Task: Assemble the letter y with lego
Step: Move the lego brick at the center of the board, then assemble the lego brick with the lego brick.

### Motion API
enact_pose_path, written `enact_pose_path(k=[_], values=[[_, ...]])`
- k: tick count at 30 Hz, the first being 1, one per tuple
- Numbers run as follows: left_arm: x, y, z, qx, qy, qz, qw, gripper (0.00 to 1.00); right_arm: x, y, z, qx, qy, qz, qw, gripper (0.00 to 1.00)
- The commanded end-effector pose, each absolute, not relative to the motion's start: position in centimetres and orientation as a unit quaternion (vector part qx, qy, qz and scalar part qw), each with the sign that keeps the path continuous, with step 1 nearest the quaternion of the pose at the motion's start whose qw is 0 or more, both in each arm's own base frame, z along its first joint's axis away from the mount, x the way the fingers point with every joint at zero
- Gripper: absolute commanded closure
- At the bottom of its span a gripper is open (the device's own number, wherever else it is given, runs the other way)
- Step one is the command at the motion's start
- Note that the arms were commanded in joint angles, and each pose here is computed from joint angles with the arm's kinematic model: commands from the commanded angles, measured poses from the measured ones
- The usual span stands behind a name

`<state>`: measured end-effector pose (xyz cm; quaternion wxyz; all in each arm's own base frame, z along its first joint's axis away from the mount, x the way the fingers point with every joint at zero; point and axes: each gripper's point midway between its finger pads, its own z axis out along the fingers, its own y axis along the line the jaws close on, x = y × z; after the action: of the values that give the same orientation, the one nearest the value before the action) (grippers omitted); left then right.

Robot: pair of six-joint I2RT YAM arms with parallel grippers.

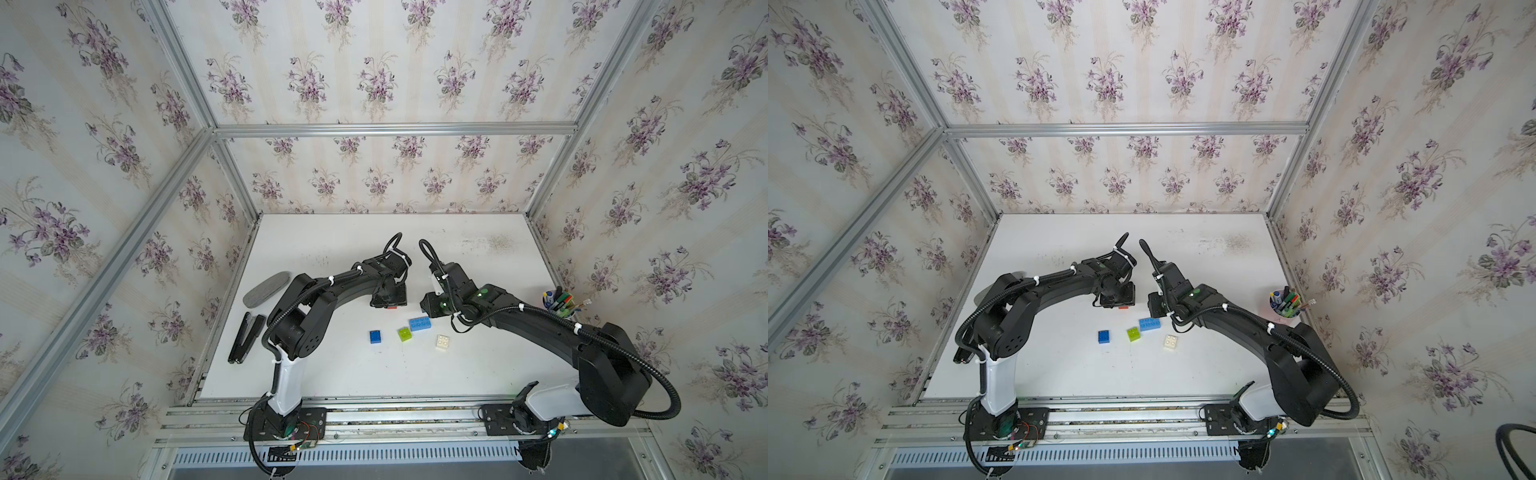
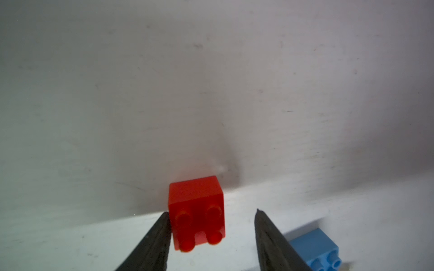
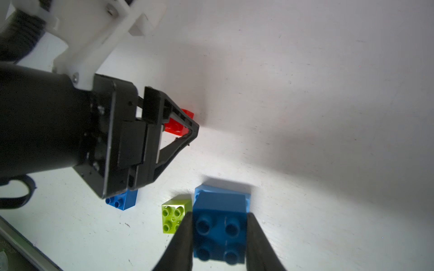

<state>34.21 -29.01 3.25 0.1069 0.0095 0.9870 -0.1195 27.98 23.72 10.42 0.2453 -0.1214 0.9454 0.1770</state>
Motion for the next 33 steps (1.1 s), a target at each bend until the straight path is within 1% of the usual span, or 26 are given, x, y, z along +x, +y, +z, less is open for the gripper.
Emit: enact_pose_path(k=[1,11,16,24,29,33], values=[[33.9,-30.2,3.7,0.021,0.985,-0.141,0.102,0.43,28.3,23.7,10.7,-0.110,0.945,0.178,0.251,0.72],[32.9,-28.5,4.9,0.020,0.984,-0.132,0.115,0.41,29.0,24.8,10.2,-0.112,0.947,0.185,0.238,0.73],[31.9,-25.3,5.9,0.008,0.985,-0.119,0.128,0.40,29.7,25.8,9.8,-0.115,0.949,0.187,0.227,0.75],[30.2,-20.3,5.8,-0.020,0.986,-0.107,0.124,0.39,30.1,29.0,8.7,-0.133,0.954,0.177,0.202,0.75],[29.7,-18.8,6.1,-0.026,0.986,-0.113,0.123,0.38,30.5,30.7,7.9,-0.126,0.960,0.164,0.190,0.76],[29.6,-18.2,6.0,-0.027,0.985,-0.120,0.117,0.38,30.7,30.9,7.3,-0.110,0.967,0.146,0.180,0.76]])
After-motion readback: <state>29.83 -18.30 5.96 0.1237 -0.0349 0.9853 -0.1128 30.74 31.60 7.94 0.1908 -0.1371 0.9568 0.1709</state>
